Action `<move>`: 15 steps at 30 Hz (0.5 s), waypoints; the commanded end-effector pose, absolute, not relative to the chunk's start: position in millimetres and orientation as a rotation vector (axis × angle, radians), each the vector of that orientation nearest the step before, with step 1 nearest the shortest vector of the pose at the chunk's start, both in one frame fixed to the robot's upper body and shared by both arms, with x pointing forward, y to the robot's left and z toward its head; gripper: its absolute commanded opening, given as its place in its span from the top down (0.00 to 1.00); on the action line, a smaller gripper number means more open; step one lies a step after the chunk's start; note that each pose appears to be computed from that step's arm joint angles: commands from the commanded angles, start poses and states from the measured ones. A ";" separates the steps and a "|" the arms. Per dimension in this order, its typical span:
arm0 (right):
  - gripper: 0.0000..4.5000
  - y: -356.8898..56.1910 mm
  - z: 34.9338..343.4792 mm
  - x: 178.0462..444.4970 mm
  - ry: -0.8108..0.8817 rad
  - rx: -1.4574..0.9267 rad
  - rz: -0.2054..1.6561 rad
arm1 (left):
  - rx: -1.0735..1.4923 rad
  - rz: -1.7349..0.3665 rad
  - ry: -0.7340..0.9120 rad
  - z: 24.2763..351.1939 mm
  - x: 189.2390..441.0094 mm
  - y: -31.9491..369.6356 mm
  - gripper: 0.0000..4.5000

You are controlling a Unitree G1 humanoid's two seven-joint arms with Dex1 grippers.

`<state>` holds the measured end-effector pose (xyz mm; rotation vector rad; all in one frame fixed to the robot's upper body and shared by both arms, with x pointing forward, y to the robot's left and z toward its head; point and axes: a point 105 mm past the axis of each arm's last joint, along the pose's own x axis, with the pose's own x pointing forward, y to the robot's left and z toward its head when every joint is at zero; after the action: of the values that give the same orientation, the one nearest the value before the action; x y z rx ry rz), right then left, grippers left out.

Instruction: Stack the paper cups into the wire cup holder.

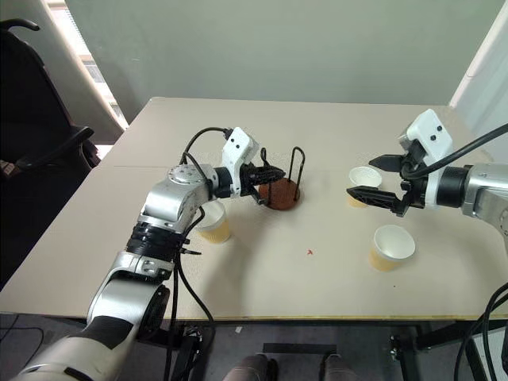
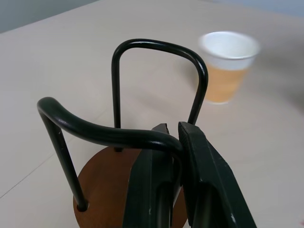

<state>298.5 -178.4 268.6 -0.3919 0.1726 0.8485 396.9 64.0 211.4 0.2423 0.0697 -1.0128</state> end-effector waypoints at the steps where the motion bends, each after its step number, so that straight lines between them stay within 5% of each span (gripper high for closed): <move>1: 0.04 -182.9 284.7 289.1 0.119 -0.436 0.833 | 0.262 -1.130 0.015 224.6 375.4 49.7 0.99; 15: 0.04 -191.8 290.0 250.7 0.196 -0.473 0.927 | 0.196 -1.314 0.082 191.9 337.8 9.8 0.99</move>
<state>258.4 -191.0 277.5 -0.4341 0.2340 0.9246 342.6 16.6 179.1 0.1931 0.1461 -1.2934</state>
